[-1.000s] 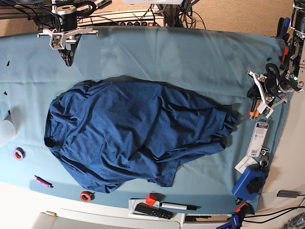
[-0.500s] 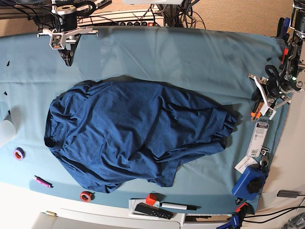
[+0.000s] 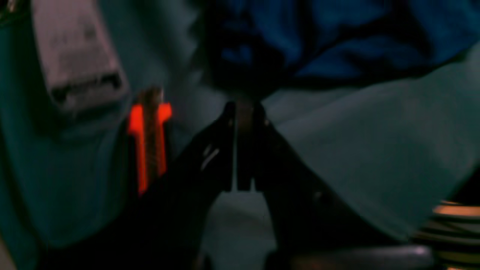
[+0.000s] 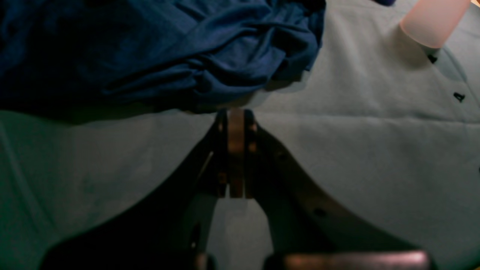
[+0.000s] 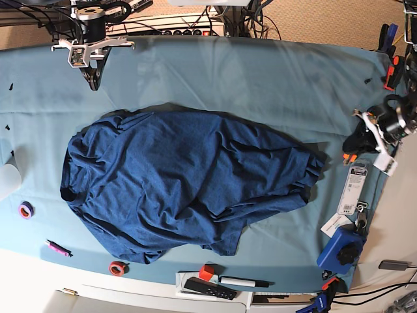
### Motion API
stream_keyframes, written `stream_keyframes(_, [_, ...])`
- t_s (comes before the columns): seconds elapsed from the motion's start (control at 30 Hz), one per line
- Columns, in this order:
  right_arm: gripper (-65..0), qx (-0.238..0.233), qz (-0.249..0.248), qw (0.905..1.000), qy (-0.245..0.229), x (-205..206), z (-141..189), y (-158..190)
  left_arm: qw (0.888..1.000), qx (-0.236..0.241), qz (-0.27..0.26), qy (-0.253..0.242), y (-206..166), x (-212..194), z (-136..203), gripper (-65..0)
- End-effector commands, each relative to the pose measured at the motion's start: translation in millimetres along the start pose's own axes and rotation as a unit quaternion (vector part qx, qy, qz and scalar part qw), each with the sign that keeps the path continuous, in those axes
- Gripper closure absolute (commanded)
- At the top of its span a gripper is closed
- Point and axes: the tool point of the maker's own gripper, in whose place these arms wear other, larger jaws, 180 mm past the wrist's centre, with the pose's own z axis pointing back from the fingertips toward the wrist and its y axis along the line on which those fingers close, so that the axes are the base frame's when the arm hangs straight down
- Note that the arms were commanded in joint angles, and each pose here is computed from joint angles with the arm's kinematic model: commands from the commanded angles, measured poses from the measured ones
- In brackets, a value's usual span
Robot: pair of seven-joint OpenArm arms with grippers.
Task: Layout the t-shirt on the table in an organized manner, then fold the t-shirt properly
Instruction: 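Grasp the shirt fabric with the left gripper and lift it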
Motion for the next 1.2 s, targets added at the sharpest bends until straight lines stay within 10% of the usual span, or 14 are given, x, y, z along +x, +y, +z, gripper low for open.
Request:
stream_keyframes(0.0, [0.0,-0.002,0.004,0.9999,-0.015,7.8,1.5,-2.6,0.999,-0.005,0.000,-0.044,1.7,27.7,8.5,0.0])
stream_keyframes(0.5, [0.0,0.010,0.038,0.9992,-0.001,1.6,2.8,7.2,0.978,-0.111,0.122,-0.129,-62.6,31.9,-35.4,0.0])
stream_keyframes(0.67, [-26.4,0.037,0.033,0.9987,0.009,-1.4,0.5,17.6,0.971,-0.147,0.107,-0.157,-95.9,51.2,-44.1,-25.4])
stream_keyframes(0.77, [-27.5,0.034,0.034,0.9988,0.009,-1.5,0.7,16.4,0.968,-0.169,0.085,-0.167,-118.0,63.7,-44.3,-26.7])
stream_keyframes(1.17, [-27.4,-0.105,0.018,0.9943,0.008,3.0,-3.6,-35.0,0.965,-0.185,0.042,-0.183,-142.1,81.5,-38.6,-26.7])
